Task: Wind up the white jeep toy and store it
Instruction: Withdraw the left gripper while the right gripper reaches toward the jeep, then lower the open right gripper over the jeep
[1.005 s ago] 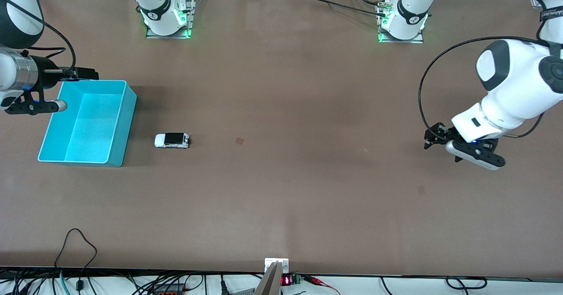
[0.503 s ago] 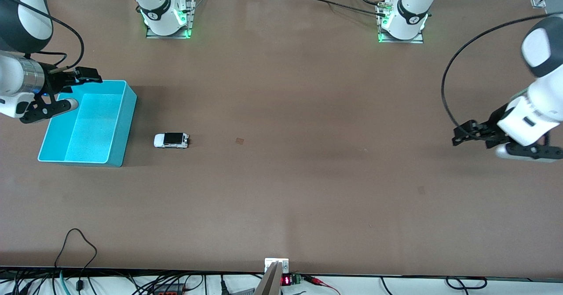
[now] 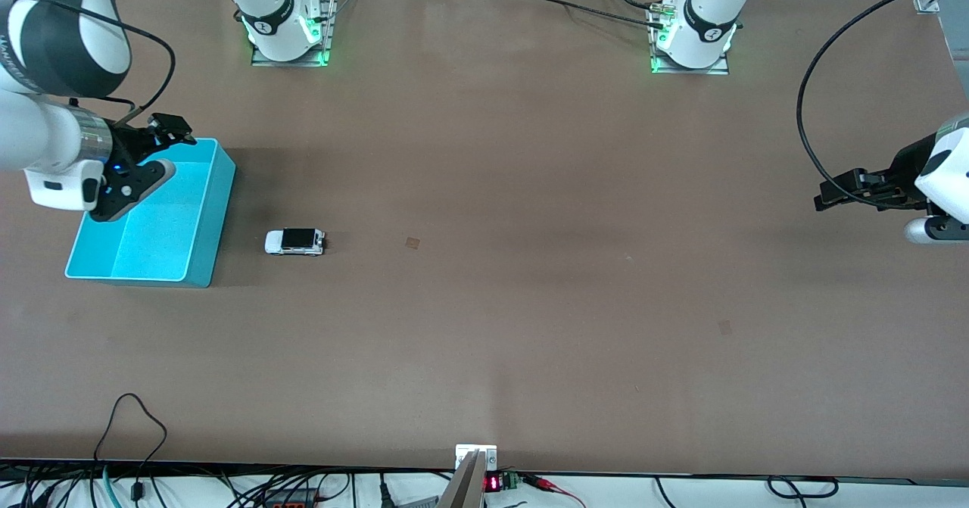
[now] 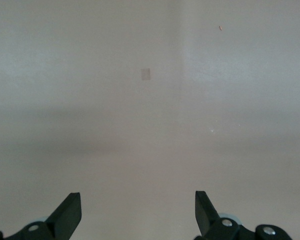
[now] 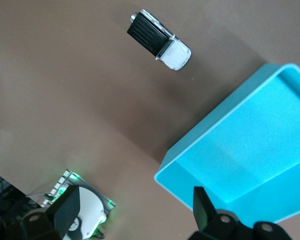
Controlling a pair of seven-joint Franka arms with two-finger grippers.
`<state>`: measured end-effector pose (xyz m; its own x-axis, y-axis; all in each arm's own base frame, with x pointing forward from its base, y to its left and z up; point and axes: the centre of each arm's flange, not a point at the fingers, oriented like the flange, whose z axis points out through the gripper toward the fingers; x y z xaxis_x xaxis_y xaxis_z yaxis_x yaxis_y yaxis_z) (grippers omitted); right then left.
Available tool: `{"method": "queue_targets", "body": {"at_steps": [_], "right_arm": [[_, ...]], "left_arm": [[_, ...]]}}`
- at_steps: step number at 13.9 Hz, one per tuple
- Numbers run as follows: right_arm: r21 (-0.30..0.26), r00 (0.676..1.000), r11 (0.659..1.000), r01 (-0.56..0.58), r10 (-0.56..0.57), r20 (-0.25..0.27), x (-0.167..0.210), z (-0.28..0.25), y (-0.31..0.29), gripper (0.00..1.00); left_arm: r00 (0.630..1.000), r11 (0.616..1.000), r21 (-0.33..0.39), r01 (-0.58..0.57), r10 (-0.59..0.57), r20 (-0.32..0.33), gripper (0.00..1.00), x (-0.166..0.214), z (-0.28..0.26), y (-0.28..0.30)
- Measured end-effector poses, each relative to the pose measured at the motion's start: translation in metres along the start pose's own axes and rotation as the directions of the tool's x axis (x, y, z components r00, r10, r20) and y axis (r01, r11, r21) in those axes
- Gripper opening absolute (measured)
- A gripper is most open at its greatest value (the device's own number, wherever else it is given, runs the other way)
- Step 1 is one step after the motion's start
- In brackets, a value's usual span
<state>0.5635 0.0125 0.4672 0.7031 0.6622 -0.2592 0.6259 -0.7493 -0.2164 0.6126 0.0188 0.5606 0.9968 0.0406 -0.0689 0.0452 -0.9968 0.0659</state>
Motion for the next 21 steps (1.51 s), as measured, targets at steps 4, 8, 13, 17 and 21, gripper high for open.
{"method": "queue_targets", "body": {"at_steps": [4, 8, 13, 17, 21], "right_arm": [[-0.060, 0.984, 0.984, 0.168, -0.170, -0.048, 0.007, 0.025, 0.002, 1.00], [-0.199, 0.912, 0.896, 0.396, -0.409, -0.024, 0.026, 0.061, -0.034, 1.00], [-0.313, 0.854, 0.815, 0.488, -0.520, -0.022, 0.049, 0.100, -0.064, 1.00], [-0.347, 0.811, 0.770, 0.535, -0.583, -0.042, 0.060, 0.132, -0.056, 1.00], [-0.371, 0.751, 0.698, 0.613, -0.660, 0.000, 0.078, 0.168, -0.041, 1.00]], "left_arm": [[0.999, 1.000, 0.001, 0.002, -0.002, -0.041, 1.00, -0.004, -0.018, 0.000], [0.999, 1.000, 0.000, 0.016, -0.016, -0.050, 1.00, -0.005, -0.020, 0.001], [0.998, 1.000, 0.000, 0.030, -0.030, -0.063, 1.00, -0.004, -0.021, 0.001], [0.997, 0.999, 0.000, 0.032, -0.032, -0.067, 1.00, -0.005, -0.023, 0.001], [0.998, 1.000, 0.000, 0.030, -0.030, -0.054, 1.00, -0.006, -0.022, 0.001]]}}
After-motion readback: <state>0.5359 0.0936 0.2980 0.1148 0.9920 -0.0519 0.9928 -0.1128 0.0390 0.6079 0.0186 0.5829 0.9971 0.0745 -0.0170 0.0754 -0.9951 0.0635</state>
